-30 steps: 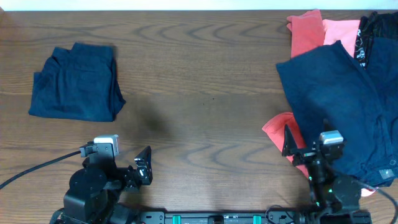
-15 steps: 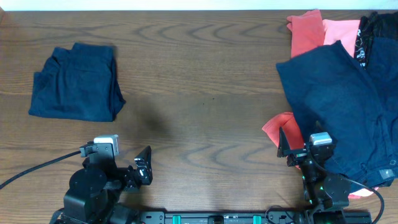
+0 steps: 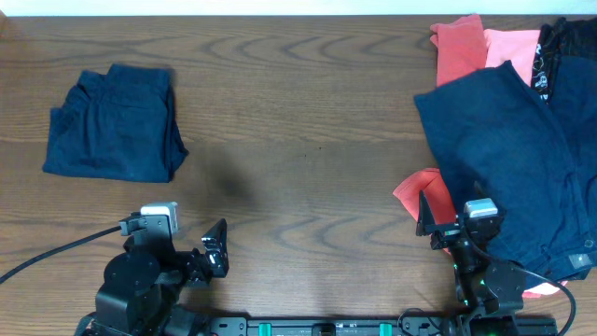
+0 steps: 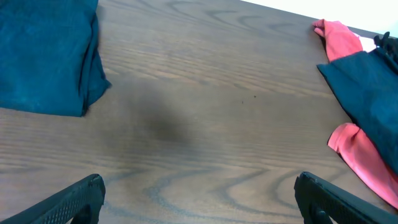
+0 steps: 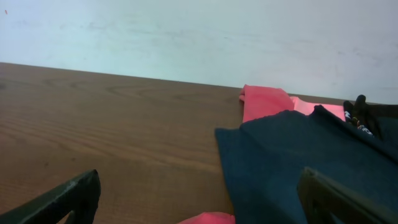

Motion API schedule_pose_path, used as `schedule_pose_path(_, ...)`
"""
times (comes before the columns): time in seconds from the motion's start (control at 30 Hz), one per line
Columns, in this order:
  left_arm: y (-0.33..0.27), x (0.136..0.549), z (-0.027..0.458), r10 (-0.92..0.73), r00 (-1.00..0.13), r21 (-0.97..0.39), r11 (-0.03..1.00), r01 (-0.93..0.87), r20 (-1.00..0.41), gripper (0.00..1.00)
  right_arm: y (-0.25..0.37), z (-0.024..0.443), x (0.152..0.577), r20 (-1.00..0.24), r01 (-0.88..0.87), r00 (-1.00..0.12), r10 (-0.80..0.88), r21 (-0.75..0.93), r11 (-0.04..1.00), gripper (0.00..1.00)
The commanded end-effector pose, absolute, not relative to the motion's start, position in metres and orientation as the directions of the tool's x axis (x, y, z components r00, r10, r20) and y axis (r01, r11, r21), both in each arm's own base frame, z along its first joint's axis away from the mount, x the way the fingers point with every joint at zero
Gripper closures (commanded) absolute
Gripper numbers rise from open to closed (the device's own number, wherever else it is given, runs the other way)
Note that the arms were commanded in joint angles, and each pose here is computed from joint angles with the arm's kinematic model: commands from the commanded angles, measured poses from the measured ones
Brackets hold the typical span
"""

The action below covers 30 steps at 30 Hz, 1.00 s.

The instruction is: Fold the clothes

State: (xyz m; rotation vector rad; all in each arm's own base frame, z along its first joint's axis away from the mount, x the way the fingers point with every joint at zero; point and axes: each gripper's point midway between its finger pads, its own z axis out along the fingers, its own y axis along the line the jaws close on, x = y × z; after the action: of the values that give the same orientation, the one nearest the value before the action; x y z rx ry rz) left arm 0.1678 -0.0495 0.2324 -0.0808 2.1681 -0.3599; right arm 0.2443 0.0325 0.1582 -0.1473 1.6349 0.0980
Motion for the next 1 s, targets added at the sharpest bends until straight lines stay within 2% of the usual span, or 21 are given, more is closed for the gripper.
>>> schedule_pose_path(0.0, -0.048, 0.168, 0.232, -0.201, -0.583, -0.29, 0.955, 0.061, -0.787, 0.02, 0.035, 0.158, 0.244, -0.997, -0.162, -0.064, -0.048, -0.038, 0.986, 0.01)
schedule_pose_path(0.13, -0.047, 0.168, 0.232, -0.2, -0.583, -0.287, 0.956, 0.06, -0.788, 0.02, 0.035, 0.158, 0.244, -0.997, -0.162, -0.064, -0.048, -0.038, 0.986, 0.01)
schedule_pose_path(0.23, -0.035, 0.164, 0.221, -0.14, -0.606, -0.206, 0.978, 0.041, -0.783, 0.02, 0.035, 0.158, 0.244, -0.997, -0.162, -0.064, -0.048, -0.038, 0.986, 0.01)
schedule_pose_path(0.4, -0.013, 0.173, 0.191, -0.145, -0.599, -0.141, 0.989, -0.053, -0.788, 0.02, 0.035, 0.158, 0.244, -0.997, -0.162, -0.064, -0.048, -0.038, 0.986, 0.01)
schedule_pose_path(0.67, 0.003, 0.216, 0.145, -0.201, -0.361, -0.175, 0.979, -0.102, -0.911, 0.02, 0.034, 0.158, 0.244, -0.997, -0.161, -0.064, -0.048, -0.038, 0.986, 0.01)
schedule_pose_path(0.9, 0.003, 0.244, 0.136, -0.209, -0.15, -0.202, 0.977, -0.064, -0.966, 0.02, 0.035, 0.158, 0.244, -0.997, -0.162, -0.064, -0.048, -0.038, 0.986, 0.01)
schedule_pose_path(0.97, 0.003, 0.244, 0.139, -0.21, -0.136, -0.203, 0.977, -0.063, -0.968, 0.02, 0.034, 0.158, 0.244, -0.997, -0.161, -0.064, -0.048, -0.038, 0.986, 0.01)
